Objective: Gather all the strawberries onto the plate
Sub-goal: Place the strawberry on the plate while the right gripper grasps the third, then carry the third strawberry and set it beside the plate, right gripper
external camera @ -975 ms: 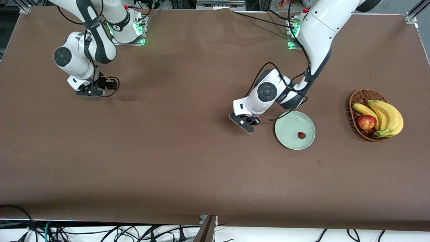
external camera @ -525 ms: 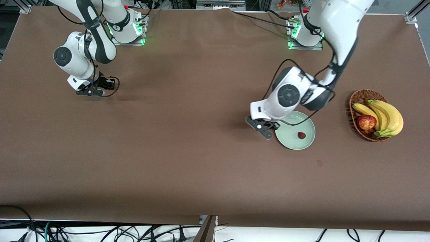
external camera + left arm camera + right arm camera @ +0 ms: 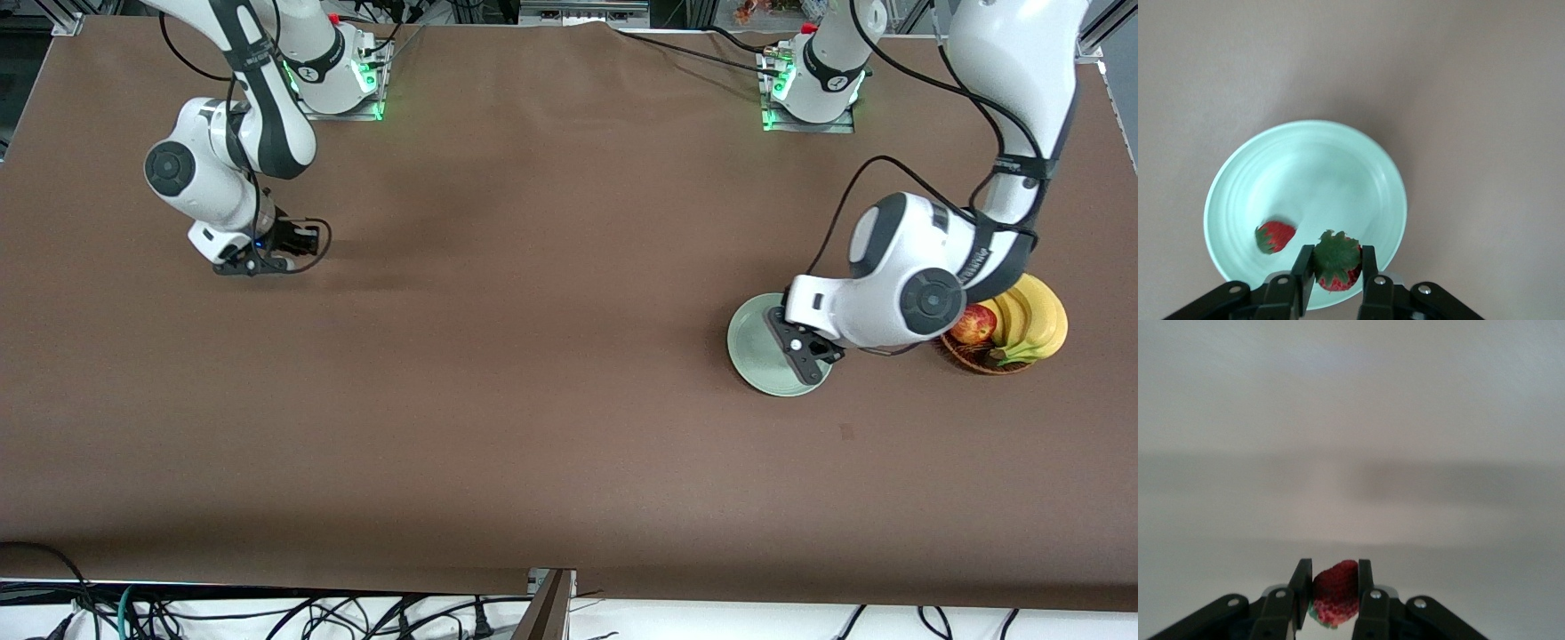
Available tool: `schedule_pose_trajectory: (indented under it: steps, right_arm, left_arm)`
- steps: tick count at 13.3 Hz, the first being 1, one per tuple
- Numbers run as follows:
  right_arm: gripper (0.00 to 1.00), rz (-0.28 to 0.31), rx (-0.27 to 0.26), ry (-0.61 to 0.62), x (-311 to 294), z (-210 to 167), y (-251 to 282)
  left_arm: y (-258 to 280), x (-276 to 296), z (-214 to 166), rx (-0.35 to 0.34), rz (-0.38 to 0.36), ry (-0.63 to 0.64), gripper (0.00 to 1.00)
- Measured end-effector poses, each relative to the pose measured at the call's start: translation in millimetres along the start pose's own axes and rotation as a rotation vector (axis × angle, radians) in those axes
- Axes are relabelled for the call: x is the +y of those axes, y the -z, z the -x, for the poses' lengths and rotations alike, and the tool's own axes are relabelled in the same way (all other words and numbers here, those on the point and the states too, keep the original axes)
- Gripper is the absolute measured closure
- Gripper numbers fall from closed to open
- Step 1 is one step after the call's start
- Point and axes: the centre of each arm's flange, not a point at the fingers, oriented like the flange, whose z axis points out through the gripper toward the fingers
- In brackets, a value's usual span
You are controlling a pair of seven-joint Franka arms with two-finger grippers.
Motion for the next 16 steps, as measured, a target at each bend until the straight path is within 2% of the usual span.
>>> schedule_pose_trajectory:
  steps: [3, 4, 5, 9, 11, 12, 14, 16]
  right_arm:
    - [0.68, -0.036, 0.015, -0.070, -137, -45, 92]
    - [0.68, -0.075, 0.024, -0.102, -182, -52, 112]
    - [0.68, -0.129, 0.025, -0.136, -223, -59, 122]
    - [0.68, -0.304, -0.009, -0.273, -361, -91, 86]
    - [0.68, -0.393, 0.044, -0.326, -433, -100, 66]
    - [0.68, -0.453, 0.077, -0.351, -468, -98, 56]
    - [0.68, -0.579, 0.126, -0.405, -521, -86, 31]
    - [0.68, -0.643, 0.146, -0.431, -545, -76, 2]
  left_arm:
    - [-28, -19, 18, 0.001, 0.045, -0.080, 0.67]
    - [-38, -26, 24, 0.007, 0.057, -0.096, 0.67]
    - [-46, -32, 30, 0.014, 0.070, -0.103, 0.63]
    - [-36, -34, 28, 0.063, 0.077, -0.099, 0.24]
    - [-9, -28, 24, 0.108, 0.080, -0.081, 0.04]
    - [10, -24, 24, 0.123, 0.088, -0.074, 0.00]
    - [47, -19, 26, 0.120, 0.105, -0.048, 0.00]
    - [71, -17, 27, 0.111, 0.123, 0.045, 0.00]
